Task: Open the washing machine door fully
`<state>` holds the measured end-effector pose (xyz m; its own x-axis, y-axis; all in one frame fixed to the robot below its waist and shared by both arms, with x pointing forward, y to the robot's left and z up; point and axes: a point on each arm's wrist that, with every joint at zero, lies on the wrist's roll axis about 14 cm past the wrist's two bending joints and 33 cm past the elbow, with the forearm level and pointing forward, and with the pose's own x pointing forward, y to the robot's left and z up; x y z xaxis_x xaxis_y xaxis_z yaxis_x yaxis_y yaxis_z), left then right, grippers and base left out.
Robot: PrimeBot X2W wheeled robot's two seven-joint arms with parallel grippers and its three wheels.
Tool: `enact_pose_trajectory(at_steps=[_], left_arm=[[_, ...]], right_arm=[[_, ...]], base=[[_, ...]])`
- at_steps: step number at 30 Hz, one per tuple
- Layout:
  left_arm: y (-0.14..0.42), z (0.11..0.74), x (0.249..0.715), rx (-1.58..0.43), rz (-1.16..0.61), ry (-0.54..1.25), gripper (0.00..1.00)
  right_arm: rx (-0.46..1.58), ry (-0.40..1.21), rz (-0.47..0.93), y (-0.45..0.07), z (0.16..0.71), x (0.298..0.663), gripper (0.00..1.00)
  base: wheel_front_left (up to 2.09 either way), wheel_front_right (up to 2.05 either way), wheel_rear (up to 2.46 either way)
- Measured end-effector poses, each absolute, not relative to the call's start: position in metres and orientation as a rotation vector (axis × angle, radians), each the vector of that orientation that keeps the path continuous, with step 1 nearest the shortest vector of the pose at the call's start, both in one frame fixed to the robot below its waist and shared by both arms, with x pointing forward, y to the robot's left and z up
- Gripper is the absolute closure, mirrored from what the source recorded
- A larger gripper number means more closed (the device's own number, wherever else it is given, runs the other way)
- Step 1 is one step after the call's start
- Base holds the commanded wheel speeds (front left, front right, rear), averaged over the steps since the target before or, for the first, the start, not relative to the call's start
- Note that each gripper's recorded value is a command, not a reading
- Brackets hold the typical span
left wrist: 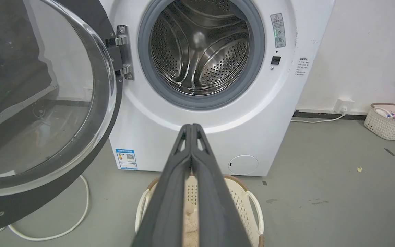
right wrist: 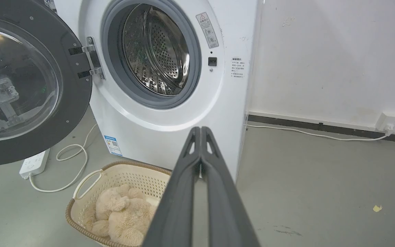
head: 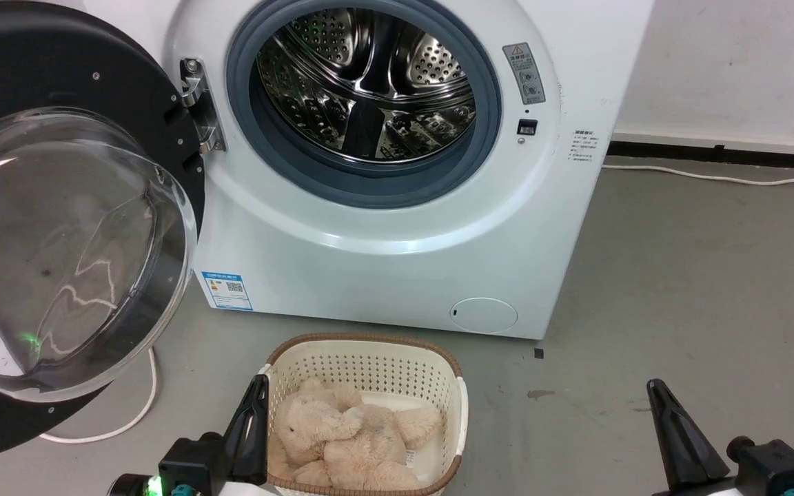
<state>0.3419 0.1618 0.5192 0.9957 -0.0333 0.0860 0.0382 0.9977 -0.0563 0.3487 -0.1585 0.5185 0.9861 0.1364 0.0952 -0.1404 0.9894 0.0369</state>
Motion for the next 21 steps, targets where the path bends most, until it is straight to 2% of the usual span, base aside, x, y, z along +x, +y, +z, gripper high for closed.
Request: enact_pose_trajectory(at_steps=[21], left_arm=[[0.1637,0.5215,0.3478,-0.04,-0.034,-0.075,1.0]], right_arm=[[0.03,-0.064,0.137,-0.1591,0.5164,0.3511,1.0]], base=[[0.0,0.0,0.0]])
